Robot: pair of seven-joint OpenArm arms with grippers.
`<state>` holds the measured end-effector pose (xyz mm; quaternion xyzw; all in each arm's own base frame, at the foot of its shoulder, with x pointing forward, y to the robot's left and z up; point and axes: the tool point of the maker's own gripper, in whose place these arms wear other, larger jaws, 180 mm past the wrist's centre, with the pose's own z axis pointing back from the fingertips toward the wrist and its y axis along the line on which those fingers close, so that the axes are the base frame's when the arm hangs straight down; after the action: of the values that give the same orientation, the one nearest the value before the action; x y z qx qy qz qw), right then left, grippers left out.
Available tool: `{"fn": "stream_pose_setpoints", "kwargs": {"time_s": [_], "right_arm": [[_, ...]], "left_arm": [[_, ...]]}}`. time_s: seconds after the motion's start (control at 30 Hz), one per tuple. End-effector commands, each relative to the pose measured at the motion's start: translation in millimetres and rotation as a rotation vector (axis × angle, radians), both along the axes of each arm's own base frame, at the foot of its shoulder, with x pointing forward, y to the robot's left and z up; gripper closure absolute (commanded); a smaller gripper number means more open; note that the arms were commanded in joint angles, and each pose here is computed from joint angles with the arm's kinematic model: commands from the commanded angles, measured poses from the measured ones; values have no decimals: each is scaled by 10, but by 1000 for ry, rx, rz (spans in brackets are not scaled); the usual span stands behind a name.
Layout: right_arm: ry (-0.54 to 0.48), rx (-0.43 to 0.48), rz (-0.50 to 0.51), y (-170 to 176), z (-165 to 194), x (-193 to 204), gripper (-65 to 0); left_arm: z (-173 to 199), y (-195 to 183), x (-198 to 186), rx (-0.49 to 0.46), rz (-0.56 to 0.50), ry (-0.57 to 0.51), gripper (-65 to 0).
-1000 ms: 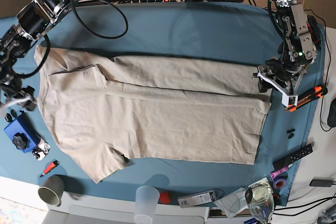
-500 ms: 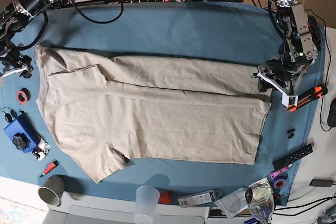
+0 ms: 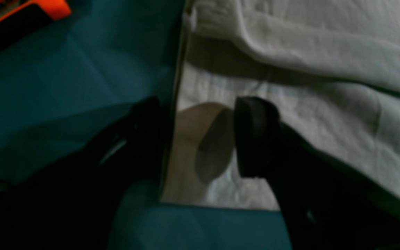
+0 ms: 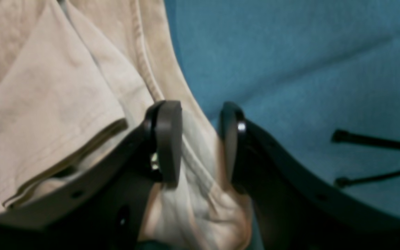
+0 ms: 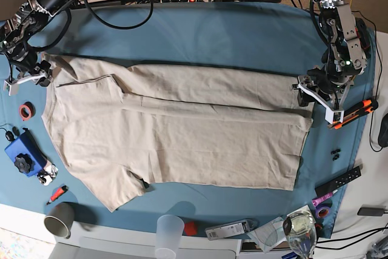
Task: Fold the T-shirt properly
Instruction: 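Lower both grippers and grasp the folded edge again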
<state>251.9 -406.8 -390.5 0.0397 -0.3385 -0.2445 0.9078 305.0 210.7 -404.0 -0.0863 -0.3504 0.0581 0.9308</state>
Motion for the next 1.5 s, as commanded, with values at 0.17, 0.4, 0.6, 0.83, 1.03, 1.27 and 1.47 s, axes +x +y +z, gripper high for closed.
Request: {"fn": "stream_pose_setpoints", "kwargs": {"time_s": [0.17,0.4,0.6,0.83,1.03,1.27,1.47], "right_arm": [[107,22,-21,-33,-271,-176,-204],[133,91,-9,80,-349,-234,-84],[205,122,62,273,-480,-343,0],[229,91,155,408,-542,-329,0],[190,54,137,306,-394,-279,0],[182,9,146,252,-239,-267,0],[194,-45,161,178,-151,-437,0]], "left_arm": [[-101,-41,-122,-6,-22,75,-329],[-99,-41,-119,-7,-21,73,-328],[-100,-37,-119,-7,-17,74,-204],[-104,-35,-125,-5,-19,78,0],[-88,-39,-164,3,-32,110,0],[52,-59,-174,25,-57,114,0],[10,27,-260,51,-58,149,0]]}}
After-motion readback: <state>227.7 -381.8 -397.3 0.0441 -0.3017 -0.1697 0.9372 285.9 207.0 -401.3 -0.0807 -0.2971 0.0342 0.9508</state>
